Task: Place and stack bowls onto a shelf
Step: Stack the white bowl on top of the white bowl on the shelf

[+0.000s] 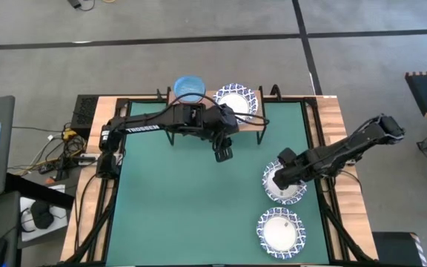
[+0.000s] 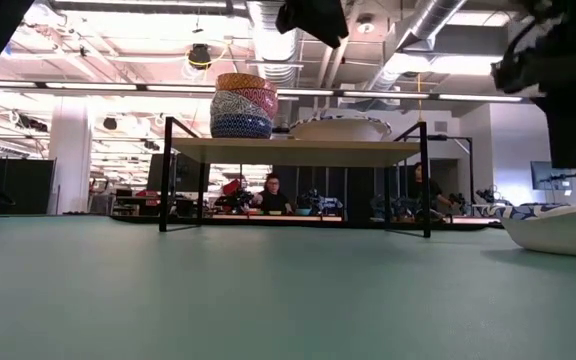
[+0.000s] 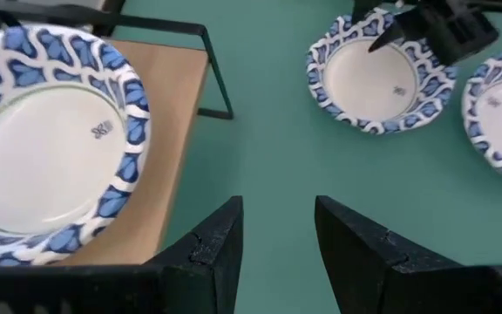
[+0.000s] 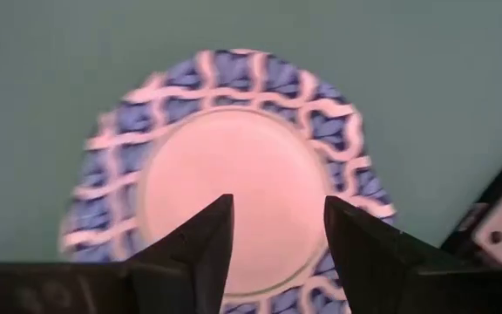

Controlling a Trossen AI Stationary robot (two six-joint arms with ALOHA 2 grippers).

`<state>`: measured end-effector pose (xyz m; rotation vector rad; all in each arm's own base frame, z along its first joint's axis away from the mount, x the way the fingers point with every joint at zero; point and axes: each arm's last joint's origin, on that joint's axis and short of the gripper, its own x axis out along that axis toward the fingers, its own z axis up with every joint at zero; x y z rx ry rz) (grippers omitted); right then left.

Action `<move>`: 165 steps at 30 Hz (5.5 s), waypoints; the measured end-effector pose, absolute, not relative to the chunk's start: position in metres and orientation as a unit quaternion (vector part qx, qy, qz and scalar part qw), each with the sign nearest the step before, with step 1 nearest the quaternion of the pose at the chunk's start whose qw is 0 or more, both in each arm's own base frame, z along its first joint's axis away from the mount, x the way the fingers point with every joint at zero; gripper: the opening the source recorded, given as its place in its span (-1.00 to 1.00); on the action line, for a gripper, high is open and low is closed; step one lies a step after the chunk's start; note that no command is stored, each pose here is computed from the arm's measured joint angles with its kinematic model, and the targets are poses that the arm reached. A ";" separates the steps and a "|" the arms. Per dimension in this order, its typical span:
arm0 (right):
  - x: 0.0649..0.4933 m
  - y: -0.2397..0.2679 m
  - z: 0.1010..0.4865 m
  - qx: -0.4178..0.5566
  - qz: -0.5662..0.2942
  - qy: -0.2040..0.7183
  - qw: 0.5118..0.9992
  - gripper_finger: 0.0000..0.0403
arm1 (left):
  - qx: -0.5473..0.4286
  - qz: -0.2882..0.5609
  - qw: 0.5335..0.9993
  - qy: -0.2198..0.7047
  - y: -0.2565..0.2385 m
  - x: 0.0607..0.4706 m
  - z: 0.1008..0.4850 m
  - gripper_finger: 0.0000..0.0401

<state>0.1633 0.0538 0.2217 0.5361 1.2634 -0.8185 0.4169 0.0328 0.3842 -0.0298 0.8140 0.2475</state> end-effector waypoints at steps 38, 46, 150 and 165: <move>0.158 0.002 0.152 0.280 -0.286 0.615 0.679 -0.78 | -0.142 0.088 0.905 0.390 0.024 0.441 0.303 -0.36; 0.169 0.010 0.177 0.292 -0.284 0.551 0.728 -0.88 | -0.141 0.089 0.912 0.375 0.031 0.443 0.306 -0.36; 0.186 -0.007 0.318 0.237 -0.283 0.470 0.802 -0.10 | -0.012 0.233 0.939 0.252 0.177 0.400 0.426 -0.02; 0.177 0.040 0.279 0.263 -0.255 0.515 0.775 0.27 | -0.028 0.109 0.960 0.256 0.082 0.432 0.400 -0.23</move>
